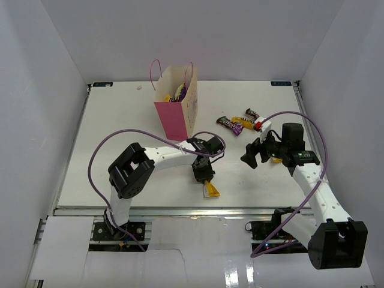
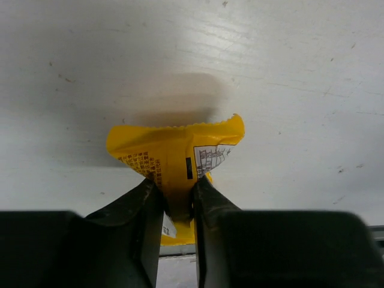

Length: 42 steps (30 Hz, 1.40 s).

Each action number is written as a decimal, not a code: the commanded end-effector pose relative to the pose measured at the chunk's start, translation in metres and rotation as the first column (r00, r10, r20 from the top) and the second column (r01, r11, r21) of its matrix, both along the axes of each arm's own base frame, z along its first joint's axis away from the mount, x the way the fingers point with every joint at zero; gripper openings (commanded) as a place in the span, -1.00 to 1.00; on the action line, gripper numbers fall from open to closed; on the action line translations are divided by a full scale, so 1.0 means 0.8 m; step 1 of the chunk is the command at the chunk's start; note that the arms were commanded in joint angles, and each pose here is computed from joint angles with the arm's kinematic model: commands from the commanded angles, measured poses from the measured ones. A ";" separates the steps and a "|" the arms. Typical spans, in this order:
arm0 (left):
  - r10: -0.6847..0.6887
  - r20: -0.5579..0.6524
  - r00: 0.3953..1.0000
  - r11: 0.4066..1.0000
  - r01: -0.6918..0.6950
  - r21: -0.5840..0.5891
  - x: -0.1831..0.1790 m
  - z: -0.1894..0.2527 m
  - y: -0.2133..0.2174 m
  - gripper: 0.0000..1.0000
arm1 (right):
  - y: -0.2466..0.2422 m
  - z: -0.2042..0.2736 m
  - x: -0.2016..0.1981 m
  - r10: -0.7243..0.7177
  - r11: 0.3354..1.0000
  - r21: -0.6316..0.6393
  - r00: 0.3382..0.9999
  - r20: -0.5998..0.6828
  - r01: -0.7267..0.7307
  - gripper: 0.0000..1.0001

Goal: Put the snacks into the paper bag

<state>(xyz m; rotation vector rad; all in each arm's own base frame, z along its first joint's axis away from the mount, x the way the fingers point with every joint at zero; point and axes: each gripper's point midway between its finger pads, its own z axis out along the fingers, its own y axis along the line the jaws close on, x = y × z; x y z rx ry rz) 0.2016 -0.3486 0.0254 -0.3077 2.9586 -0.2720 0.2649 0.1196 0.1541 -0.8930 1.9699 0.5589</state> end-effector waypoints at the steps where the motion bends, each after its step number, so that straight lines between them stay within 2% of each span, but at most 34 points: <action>1: -0.034 0.015 0.999 0.992 0.032 0.120 -0.009 0.010 0.032 -0.41 | 0.000 0.015 0.008 0.014 1.000 0.007 0.998 0.057 -0.014 0.97; 3: -0.067 0.083 0.994 0.989 0.055 0.138 0.000 0.028 0.036 -0.45 | -0.002 0.016 0.011 0.006 1.000 0.007 0.998 0.060 -0.006 0.96; 6: -0.151 0.221 0.963 0.987 0.135 0.087 0.015 0.092 0.037 -0.47 | -0.009 0.016 0.017 -0.019 1.000 -0.004 0.998 0.063 0.019 0.96; 7: -0.155 0.328 0.932 0.988 0.149 0.041 0.028 0.140 0.037 -0.47 | -0.012 0.015 0.020 -0.028 1.000 -0.007 0.998 0.058 0.028 0.96; 9: -0.207 0.456 0.865 0.976 0.212 0.042 0.044 0.195 0.046 -0.47 | -0.015 0.017 0.026 -0.036 0.999 -0.008 0.997 0.064 0.037 0.96; 11: -0.192 0.612 0.767 0.973 0.232 0.015 0.071 0.279 0.067 -0.47 | -0.019 0.017 0.033 -0.048 0.999 -0.003 0.997 0.057 0.049 0.96; 16: -0.098 0.806 0.583 0.986 0.170 -0.003 0.139 0.430 0.132 -0.48 | -0.020 0.013 0.046 -0.052 0.998 0.024 0.999 0.017 0.051 0.96; 19: -0.120 0.844 0.523 0.990 0.125 0.064 0.185 0.463 0.160 -0.48 | -0.020 0.011 0.050 -0.048 0.999 0.020 0.999 0.015 0.048 0.96; 20: -0.093 0.870 0.485 0.994 0.099 0.051 0.200 0.491 0.173 -0.47 | -0.020 0.011 0.052 -0.048 0.999 0.020 0.999 0.017 0.047 0.96; 22: -0.122 0.869 0.479 0.992 0.084 0.093 0.234 0.487 0.175 -0.46 | -0.020 0.010 0.053 -0.047 0.999 0.019 0.999 0.017 0.047 0.96; 23: -0.098 0.886 0.453 0.995 0.056 0.081 0.249 0.505 0.188 -0.46 | -0.030 0.010 0.057 -0.073 0.997 0.020 0.997 0.017 0.073 0.96; 24: -0.110 0.878 0.467 0.994 0.045 0.100 0.271 0.492 0.185 -0.44 | -0.031 0.011 0.058 -0.076 0.997 0.019 0.997 0.017 0.076 0.96; 27: -0.109 0.886 0.451 0.992 -0.009 0.126 0.318 0.491 0.197 -0.39 | -0.034 0.012 0.058 -0.083 0.996 0.017 0.996 0.020 0.083 0.96; 30: -0.102 0.895 0.435 0.991 -0.034 0.129 0.349 0.491 0.207 -0.35 | -0.038 0.008 0.060 -0.103 0.995 0.005 0.995 0.013 0.103 0.96; 32: -0.109 0.882 0.458 0.990 -0.028 0.137 0.368 0.469 0.205 -0.27 | -0.042 0.006 0.060 -0.116 0.993 -0.001 0.993 0.008 0.116 0.96; 34: -0.113 0.876 0.469 0.991 -0.014 0.135 0.375 0.458 0.199 -0.09 | -0.048 0.003 0.063 -0.138 0.990 -0.013 0.990 0.005 0.138 0.96; 35: -0.112 0.870 0.481 0.991 -0.008 0.132 0.378 0.450 0.196 0.14 | -0.052 0.002 0.065 -0.153 0.988 -0.025 0.988 0.005 0.154 0.97; 37: -0.121 0.870 0.477 0.993 0.052 0.110 0.373 0.452 0.182 0.37 | -0.064 -0.006 0.072 -0.207 0.977 -0.051 0.978 -0.015 0.206 0.96; 38: -0.113 0.876 0.469 0.993 0.070 0.091 0.370 0.458 0.178 0.43 | -0.085 -0.011 0.083 -0.303 0.948 -0.105 0.953 -0.013 0.300 0.85; 40: -0.101 0.898 0.428 0.991 0.124 0.053 0.354 0.488 0.171 0.55 | -0.105 -0.027 0.097 -0.409 0.905 -0.153 0.911 -0.047 0.398 0.82; 42: -0.089 0.911 0.403 0.989 0.145 0.032 0.341 0.507 0.171 0.59 | -0.134 -0.043 0.109 -0.520 0.835 -0.241 0.852 -0.058 0.494 0.82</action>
